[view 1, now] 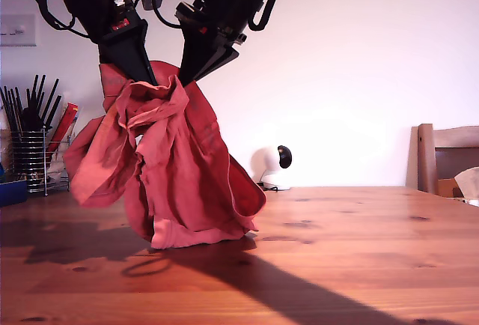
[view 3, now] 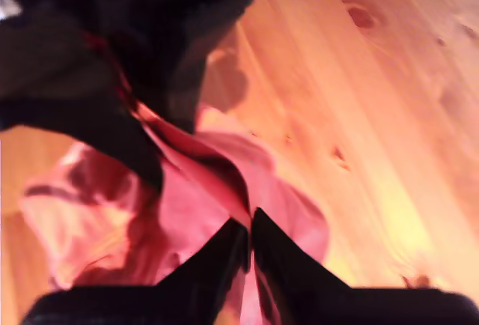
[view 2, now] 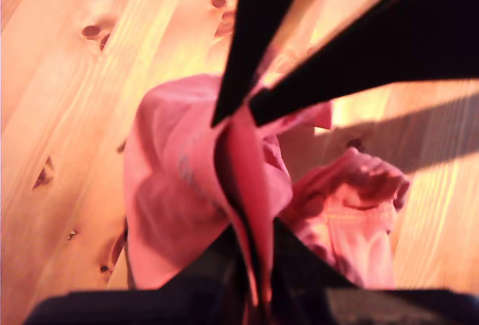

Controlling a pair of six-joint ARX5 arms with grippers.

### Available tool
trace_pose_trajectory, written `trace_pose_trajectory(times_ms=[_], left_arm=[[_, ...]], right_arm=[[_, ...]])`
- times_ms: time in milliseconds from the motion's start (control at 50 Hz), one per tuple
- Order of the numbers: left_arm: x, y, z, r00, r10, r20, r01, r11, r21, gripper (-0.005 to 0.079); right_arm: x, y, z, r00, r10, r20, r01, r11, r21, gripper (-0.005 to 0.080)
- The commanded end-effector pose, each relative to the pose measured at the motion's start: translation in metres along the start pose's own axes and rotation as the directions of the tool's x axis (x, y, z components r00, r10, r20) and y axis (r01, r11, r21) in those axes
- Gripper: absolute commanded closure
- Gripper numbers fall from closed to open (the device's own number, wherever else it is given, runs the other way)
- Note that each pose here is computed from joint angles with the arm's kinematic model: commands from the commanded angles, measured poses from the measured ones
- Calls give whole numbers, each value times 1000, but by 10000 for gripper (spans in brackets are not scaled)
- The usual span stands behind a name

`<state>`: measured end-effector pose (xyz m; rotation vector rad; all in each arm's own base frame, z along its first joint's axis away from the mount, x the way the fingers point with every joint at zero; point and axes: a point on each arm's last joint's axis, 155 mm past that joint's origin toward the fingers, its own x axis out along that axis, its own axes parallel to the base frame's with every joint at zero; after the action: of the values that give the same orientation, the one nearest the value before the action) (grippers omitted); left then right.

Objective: Fold the underwear in front of you. After folding it, place it to the left side.

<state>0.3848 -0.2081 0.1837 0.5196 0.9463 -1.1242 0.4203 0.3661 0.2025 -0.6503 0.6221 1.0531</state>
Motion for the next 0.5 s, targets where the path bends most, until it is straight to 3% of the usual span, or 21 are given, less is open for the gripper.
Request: trace_pose_trajectory(times_ms=[0,100,220,260,480], left_arm=[[-15,-2,7,999,19,31,-20,1000,17,762],[-15,-2,9,999,16,40,-17,1000,18,702],[-15,-9,18,996,-22,90,20,1000,19,443],[-16,-9,20,995,-25,98,24,1000,19,401],[-16,-4,26,993,-7,119,6,1000,4,402]], right_arm=[[9,-3,-7,1000,-7,-23,7,1000,1,763],[9,-5,-8,999,-19,-31,19,1000,1,763],[9,-4,-7,999,-19,-29,19,1000,-1,763],[9,-4,-7,999,-18,-29,18,1000,-1,763],[9,-2,-6,999,-15,-29,15,1000,-4,763]])
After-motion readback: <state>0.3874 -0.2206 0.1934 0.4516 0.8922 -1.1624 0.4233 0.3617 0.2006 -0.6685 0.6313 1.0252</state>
